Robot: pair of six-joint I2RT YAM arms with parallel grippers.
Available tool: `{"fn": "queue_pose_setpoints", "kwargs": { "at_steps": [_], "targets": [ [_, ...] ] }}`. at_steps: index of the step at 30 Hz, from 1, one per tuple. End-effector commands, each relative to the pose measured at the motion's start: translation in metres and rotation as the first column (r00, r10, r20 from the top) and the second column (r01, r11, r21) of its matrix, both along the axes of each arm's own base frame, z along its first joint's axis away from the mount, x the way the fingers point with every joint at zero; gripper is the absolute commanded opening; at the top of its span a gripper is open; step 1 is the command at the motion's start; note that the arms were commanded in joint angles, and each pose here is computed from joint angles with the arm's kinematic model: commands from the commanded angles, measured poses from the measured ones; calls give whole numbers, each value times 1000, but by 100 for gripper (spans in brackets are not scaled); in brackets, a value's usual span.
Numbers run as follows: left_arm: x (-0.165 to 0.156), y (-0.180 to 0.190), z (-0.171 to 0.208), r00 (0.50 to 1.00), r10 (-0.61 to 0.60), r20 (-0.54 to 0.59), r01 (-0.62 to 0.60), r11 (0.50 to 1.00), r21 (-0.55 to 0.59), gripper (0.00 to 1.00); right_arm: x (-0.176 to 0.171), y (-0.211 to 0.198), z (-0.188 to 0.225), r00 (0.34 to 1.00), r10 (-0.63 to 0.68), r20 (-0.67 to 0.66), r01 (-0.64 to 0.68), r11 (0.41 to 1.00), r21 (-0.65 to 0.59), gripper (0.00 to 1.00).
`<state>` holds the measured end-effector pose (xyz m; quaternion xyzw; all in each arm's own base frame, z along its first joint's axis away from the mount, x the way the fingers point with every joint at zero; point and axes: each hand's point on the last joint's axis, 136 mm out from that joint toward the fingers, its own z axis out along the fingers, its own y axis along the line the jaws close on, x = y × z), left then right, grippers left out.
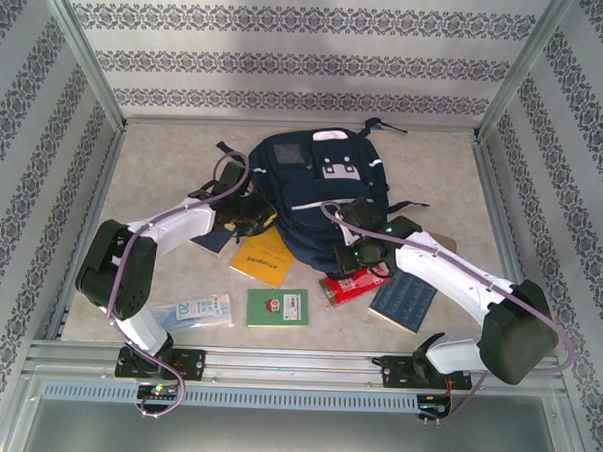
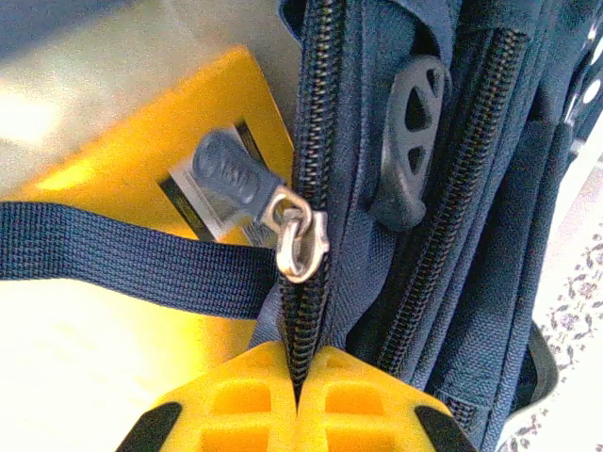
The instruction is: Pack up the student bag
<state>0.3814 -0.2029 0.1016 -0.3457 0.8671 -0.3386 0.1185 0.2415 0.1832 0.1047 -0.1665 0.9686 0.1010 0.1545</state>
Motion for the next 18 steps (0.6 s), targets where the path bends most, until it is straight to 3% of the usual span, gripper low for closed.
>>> {"fn": "queue_pose_setpoints", "kwargs": {
  "at_steps": [1,4,7,9,11,14,18],
  "targets": [
    [25,31,23,996,50,73,-55,996,65,0,2,-27,2,999,-51,-15,50,995,-81,0],
    [42,33,35,995,12,101,-20,997,80,0,16,-28,5,995,-97,2,97,994,-52,0],
    [63,31,45,996,-22,84,17,998,63,1,27,18,24,998,-70,-9,71,981,178,0],
    [65,35,52,999,-16,45,14,999,53,32,37,52,43,997,-74,-26,79,935,346,0],
    [54,47,57,1000,18,3,-18,995,95,48,47,78,59,996,-82,-41,92,889,449,0],
    [27,57,58,995,60,-77,-51,992,116,54,57,111,79,995,-82,-55,99,831,547,0],
    [-12,58,49,980,78,-182,-65,995,76,56,62,145,90,996,-57,-67,85,800,593,0]
  ]
}}
